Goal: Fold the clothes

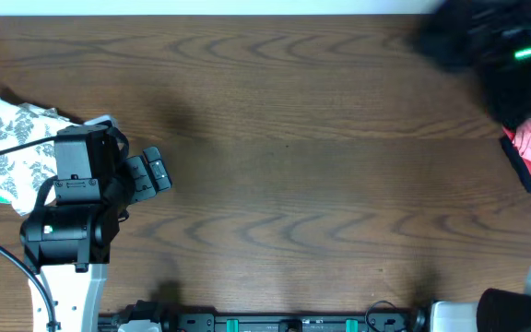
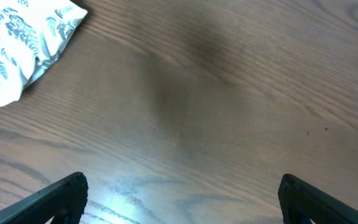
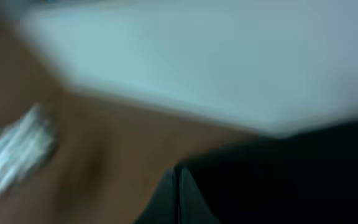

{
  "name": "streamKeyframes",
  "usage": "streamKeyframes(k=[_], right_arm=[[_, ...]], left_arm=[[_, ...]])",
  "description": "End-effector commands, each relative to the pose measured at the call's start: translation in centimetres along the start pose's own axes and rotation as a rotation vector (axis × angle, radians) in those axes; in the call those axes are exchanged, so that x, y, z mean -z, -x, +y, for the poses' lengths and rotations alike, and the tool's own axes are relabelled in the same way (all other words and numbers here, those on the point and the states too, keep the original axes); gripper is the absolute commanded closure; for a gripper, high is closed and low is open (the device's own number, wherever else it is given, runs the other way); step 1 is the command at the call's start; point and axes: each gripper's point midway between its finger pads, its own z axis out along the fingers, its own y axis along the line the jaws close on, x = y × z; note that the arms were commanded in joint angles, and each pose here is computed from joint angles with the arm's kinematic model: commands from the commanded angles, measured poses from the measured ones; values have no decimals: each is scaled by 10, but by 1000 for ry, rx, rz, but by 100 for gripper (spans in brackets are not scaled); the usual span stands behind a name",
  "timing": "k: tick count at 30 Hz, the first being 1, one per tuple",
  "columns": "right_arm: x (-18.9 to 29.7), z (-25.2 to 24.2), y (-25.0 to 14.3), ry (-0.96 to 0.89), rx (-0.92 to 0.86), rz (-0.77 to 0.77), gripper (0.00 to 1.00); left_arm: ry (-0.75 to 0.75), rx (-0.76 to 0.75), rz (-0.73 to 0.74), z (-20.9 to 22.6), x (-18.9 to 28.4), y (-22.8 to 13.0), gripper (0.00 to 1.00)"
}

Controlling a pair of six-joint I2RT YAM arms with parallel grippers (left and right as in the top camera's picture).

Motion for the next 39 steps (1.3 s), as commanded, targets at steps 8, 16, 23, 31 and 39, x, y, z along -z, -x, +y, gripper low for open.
streamKeyframes(k=[8, 16, 23, 31, 39], right_arm=[[-29, -36, -190, -338, 277, 923, 99], [5, -121, -161, -861, -123, 695, 77], [-9, -105, -167, -640, -122, 707, 74], [4, -71, -201, -490, -84, 904, 71], [14, -73, -244, -529, -225, 999, 63]], left_arm=[[-5, -18, -20, -2, 5, 6, 2], [-5, -18, -18, -2, 5, 6, 2], [-3, -18, -13, -2, 4, 5, 2], [-153, -19, 41, -28, 4, -3, 2], [-313, -30, 332, -63, -26, -56, 2]])
